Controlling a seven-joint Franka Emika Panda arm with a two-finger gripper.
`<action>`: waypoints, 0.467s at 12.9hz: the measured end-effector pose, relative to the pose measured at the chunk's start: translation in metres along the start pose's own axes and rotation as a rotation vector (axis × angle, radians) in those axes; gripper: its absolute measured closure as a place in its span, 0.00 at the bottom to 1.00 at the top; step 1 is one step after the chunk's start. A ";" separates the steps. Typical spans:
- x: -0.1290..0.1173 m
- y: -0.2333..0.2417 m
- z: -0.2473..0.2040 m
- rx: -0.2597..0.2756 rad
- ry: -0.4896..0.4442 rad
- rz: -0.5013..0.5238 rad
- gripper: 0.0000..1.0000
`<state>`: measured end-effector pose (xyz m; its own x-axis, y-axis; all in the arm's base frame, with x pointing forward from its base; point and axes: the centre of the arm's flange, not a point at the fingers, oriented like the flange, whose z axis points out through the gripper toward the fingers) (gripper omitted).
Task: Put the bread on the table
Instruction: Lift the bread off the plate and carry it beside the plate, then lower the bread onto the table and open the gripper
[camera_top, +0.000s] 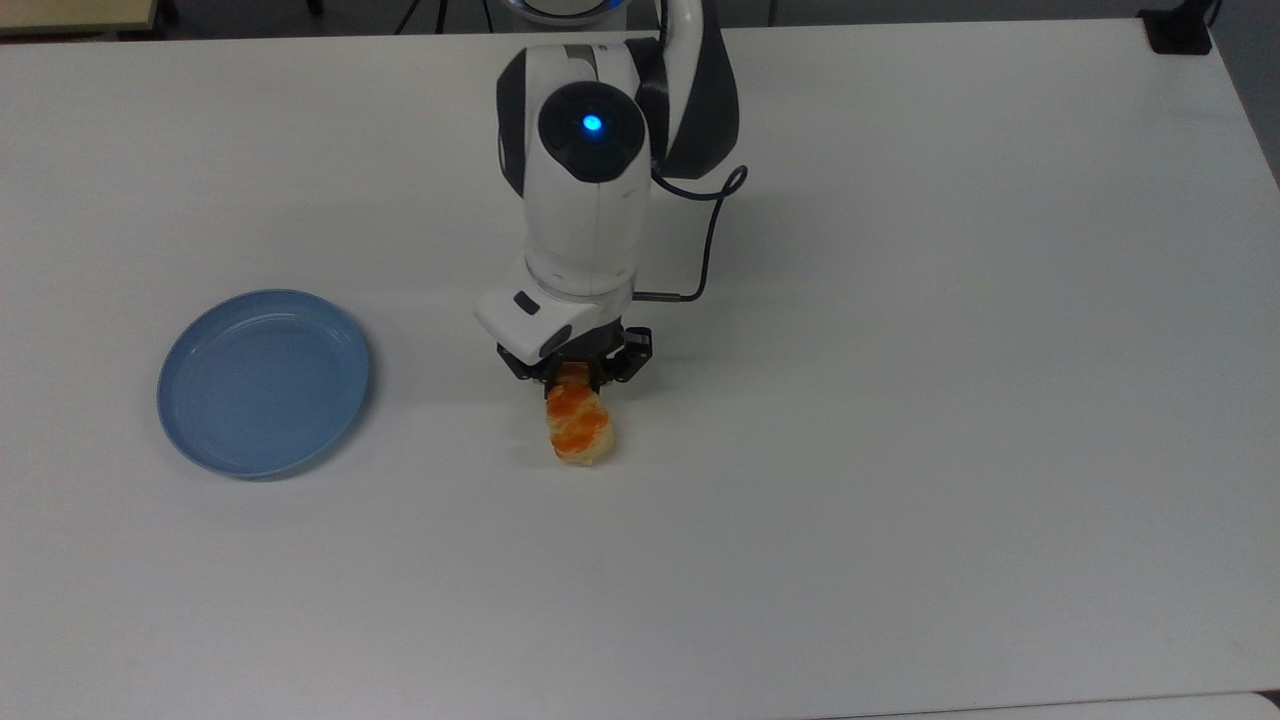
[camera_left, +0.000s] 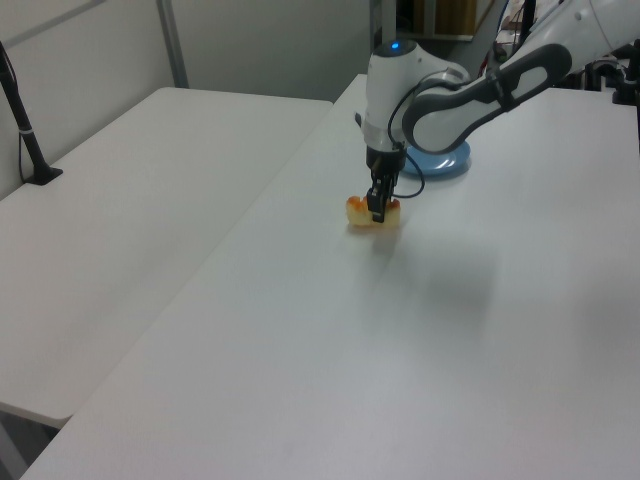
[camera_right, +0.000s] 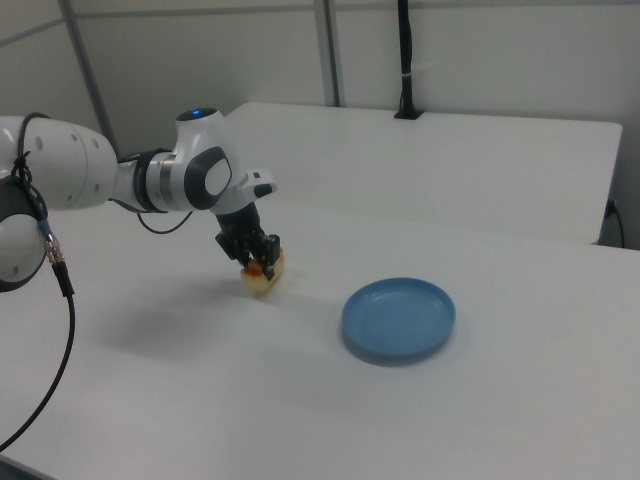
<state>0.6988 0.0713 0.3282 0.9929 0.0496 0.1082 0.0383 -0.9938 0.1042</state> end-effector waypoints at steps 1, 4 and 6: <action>-0.001 -0.003 0.005 -0.003 -0.006 -0.003 0.53; 0.000 -0.002 0.008 -0.008 -0.010 -0.004 0.31; 0.003 -0.001 -0.006 -0.006 0.011 -0.002 0.11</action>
<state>0.7014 0.0730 0.3344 0.9916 0.0531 0.1183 0.0400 -0.9930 0.1108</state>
